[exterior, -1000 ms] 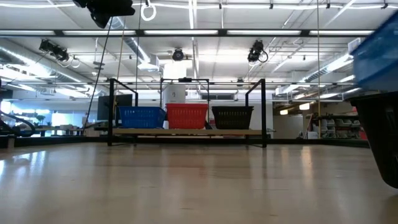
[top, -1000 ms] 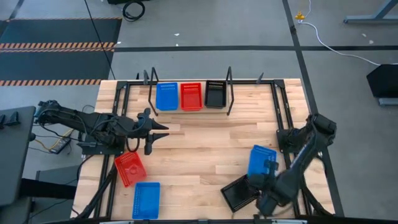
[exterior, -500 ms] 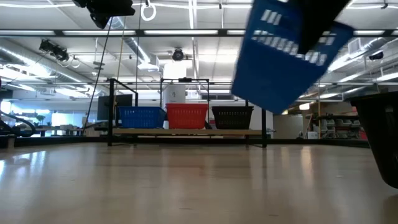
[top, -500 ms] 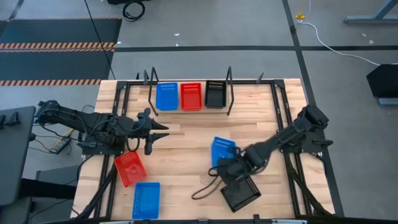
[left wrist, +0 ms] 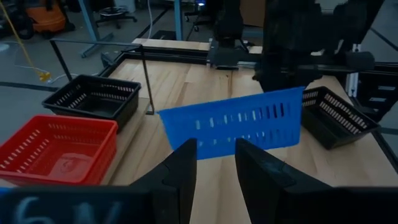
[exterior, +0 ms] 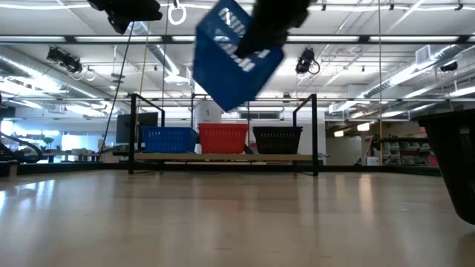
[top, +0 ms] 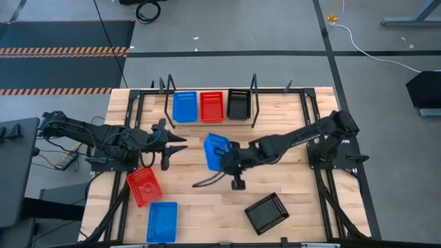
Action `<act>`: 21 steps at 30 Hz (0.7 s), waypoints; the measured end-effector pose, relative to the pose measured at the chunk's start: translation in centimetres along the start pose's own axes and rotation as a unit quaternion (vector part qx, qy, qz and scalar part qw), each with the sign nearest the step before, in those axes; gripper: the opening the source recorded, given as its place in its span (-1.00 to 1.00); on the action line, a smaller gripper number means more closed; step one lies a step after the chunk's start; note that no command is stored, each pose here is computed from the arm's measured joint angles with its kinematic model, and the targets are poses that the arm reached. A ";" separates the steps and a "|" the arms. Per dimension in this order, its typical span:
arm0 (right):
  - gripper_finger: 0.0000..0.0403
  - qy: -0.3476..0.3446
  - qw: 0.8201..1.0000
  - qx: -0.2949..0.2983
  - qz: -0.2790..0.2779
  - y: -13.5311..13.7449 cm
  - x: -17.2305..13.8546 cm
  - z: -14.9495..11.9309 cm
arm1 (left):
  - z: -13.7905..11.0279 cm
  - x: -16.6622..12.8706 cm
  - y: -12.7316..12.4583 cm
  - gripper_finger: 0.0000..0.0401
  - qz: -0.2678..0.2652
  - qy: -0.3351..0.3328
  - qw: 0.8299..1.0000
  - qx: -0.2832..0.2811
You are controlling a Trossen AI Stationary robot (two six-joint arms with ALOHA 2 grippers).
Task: Stack baskets on shelf by color
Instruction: Stack the right blue basket on top of the blue basket on the shelf
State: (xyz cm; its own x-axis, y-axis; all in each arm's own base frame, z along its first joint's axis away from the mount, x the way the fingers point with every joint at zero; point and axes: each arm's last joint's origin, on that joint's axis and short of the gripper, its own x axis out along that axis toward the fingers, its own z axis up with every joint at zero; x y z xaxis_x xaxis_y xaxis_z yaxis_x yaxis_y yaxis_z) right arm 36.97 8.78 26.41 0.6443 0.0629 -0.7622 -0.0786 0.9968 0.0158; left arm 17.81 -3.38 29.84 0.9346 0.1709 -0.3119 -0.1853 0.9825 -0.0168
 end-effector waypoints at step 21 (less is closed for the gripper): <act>-0.96 -0.123 0.991 -0.014 -0.043 -8.7 -0.2 2.8 | 0.7 0.0 0.0 -0.42 0.009 -0.033 0.999 0.036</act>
State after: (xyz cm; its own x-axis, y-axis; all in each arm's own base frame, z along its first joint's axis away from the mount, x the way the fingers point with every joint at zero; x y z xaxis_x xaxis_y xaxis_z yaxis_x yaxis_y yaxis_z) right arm 39.66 0.25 28.19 0.8149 -0.0092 -0.5795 -0.0336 0.9974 -0.0630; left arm 18.00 -3.35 30.46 0.9494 0.1915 -0.2488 -0.1829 0.9815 0.0572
